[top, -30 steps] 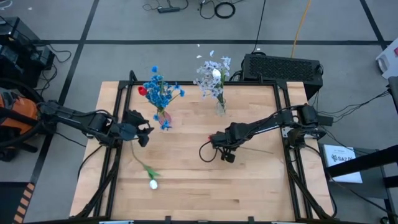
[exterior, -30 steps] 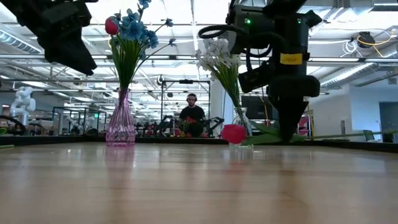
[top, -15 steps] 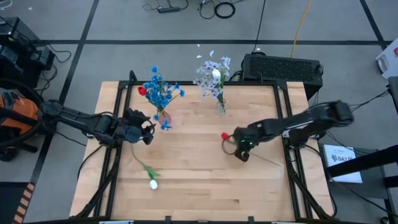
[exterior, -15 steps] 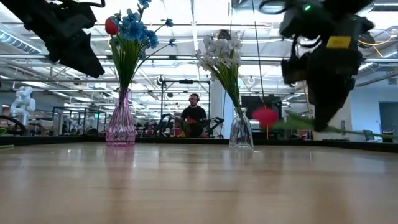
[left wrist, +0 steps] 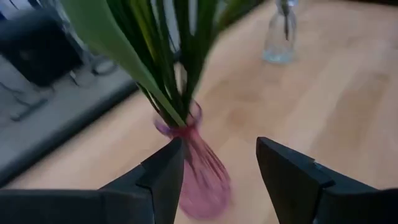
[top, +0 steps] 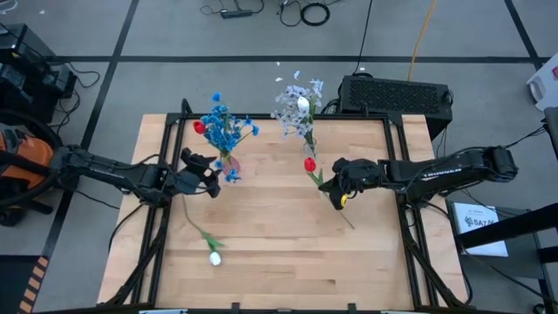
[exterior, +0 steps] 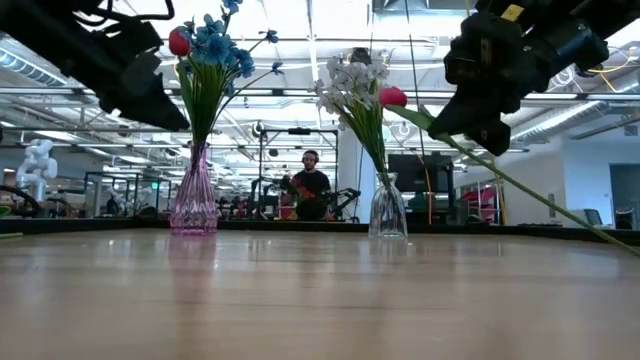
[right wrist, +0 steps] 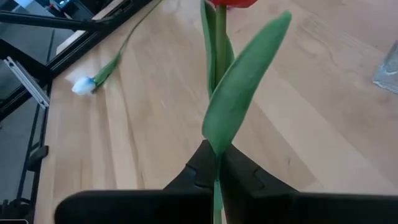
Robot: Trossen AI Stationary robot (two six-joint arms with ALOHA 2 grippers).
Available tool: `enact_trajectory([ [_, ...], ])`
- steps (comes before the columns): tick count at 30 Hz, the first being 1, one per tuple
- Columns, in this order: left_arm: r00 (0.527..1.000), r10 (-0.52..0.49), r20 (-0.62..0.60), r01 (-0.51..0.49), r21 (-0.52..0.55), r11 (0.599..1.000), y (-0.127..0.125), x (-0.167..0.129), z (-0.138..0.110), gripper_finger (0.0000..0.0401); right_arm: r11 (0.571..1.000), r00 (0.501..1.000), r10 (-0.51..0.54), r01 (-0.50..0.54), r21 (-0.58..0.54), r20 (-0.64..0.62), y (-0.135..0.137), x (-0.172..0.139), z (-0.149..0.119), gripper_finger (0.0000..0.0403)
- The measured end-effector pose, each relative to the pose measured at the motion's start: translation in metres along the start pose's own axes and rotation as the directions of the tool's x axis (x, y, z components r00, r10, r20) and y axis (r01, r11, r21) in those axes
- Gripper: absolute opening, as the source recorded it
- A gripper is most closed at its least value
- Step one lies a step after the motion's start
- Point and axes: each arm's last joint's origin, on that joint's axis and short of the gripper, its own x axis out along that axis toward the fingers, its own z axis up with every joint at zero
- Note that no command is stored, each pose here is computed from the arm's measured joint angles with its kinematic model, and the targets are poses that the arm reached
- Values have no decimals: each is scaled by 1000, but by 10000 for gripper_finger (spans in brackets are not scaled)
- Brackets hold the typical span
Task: Sort flowers into vase by color
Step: Put the red tulip into the pink vase
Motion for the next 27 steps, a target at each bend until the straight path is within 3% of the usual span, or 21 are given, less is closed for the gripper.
enact_trajectory([
  [6, 999, 48, -6, -48, 12, 999, 13, 2, -9, 207, 1000, 1000, 10, -10, 14, 15, 1, 0, 2, 0],
  [13, 996, 64, 54, -64, -8, 998, 21, -1, -1, 207, 1000, 1000, 12, -13, 23, 18, 1, 0, 2, 0],
  [18, 998, 19, 62, -15, -60, 998, 22, 4, 5, 207, 999, 999, 19, -20, 26, 38, 2, 0, 4, 0],
  [23, 998, 29, 61, -23, -88, 996, 25, 8, 7, 207, 995, 984, 99, -100, 2, 150, 10, -1, 14, 0],
  [27, 999, 14, 49, -9, -97, 995, 27, 11, 7, 207, 985, 924, 168, -141, -103, 345, 20, -7, 31, 0],
])
